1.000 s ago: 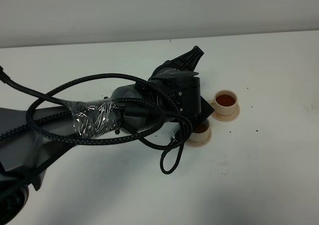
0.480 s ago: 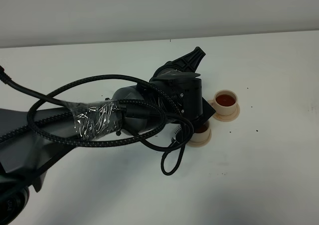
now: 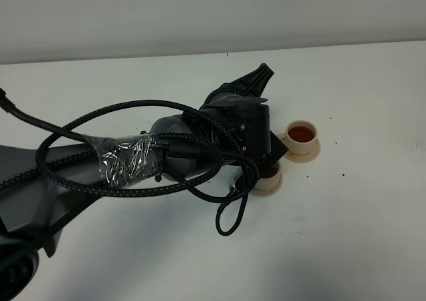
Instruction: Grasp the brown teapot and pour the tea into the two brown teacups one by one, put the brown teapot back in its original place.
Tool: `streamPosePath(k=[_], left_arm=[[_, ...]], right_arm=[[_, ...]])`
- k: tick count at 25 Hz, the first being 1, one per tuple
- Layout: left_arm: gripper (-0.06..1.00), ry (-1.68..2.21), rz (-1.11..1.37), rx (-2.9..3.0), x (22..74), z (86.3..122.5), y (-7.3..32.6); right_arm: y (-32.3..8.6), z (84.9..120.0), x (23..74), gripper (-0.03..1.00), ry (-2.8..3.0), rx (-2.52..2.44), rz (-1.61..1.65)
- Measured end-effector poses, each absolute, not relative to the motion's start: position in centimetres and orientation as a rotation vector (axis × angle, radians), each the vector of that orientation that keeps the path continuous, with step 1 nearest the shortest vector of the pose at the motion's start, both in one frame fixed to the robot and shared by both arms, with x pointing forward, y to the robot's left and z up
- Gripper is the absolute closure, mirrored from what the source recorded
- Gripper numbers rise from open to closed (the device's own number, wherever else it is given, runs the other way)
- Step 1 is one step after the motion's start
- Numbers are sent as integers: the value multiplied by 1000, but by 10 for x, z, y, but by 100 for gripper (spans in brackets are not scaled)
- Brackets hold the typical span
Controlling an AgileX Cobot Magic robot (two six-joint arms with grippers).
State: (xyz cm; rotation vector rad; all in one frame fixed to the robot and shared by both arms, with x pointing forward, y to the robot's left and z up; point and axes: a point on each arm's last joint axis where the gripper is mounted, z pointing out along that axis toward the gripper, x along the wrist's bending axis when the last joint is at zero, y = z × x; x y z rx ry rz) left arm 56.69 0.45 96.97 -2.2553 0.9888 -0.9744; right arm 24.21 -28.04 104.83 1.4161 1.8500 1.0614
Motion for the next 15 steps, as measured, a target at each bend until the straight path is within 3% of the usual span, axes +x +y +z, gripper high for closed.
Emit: streamPosePath(k=[15], left_arm=[[82, 986, -971, -2257, 567, 970, 5]], right_arm=[[-280, 1048, 242, 73, 1850, 1416, 1061]])
